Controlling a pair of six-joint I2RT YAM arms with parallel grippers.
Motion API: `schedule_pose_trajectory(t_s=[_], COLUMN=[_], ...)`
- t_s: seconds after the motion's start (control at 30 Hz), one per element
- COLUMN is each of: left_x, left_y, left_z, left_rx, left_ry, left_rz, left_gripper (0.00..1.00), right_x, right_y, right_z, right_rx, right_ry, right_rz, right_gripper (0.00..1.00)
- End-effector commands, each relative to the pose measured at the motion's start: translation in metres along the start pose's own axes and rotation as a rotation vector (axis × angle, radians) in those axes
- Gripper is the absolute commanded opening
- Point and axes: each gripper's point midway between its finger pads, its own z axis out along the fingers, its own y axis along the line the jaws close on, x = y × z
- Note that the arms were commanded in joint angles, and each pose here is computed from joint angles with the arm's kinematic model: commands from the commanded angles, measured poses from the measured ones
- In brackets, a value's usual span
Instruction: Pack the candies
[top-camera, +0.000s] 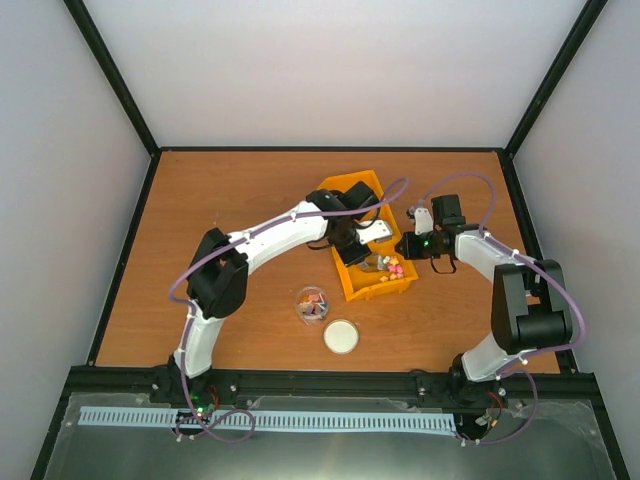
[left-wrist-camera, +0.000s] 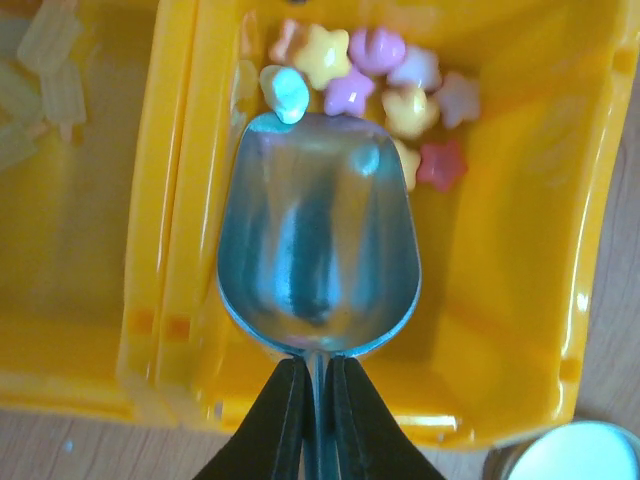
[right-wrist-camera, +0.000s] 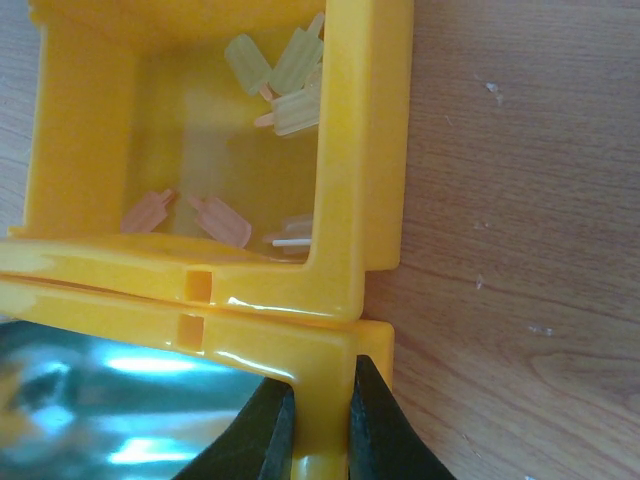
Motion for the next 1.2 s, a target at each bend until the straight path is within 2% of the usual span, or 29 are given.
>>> schedule_pose_trajectory(t_s=[0.0, 0.23, 0.43, 0.6, 0.83, 1.17], left_x=[0.002, -0.023, -0.026, -0.027, -0.022, -0.016], left_y=[0.007, -0.011, -0.029, -0.017, 0.003, 0.004], left_z=[0.045, 0.056, 0.059, 0.059, 0.038, 0.02], left_rx=[-0.006, 0.099, 0.189, 0.182, 0.189, 0.187], left_ry=[0.038, -0.139, -0.31, -0.41, -0.598, -0.748], left_rz=[0.004, 0.071, 0.16, 0.143, 0.123, 0.153], left_gripper=[0.01, 0.01, 0.01, 0.01, 0.01, 0.01], right_x=[-0.01, -0.007, -0.009, -0.011, -0.013, -0.012], right_y=[0.014, 0.019, 0.024, 0.027, 0.022, 0.02], right_z=[0.004, 0.006, 0.004, -0.001, -0.006, -0.008], right_rx=[-0.089, -0.127, -0.16, -0.18, -0.196, -0.208], right_ry=[-0.045, -0.038, -0.046, -0.058, -0.078, -0.087], right_rz=[-0.033, -0.026, -0.034, -0.04, -0.031, -0.025], right_gripper=[0.03, 0.03, 0.03, 0.03, 0.03, 0.03])
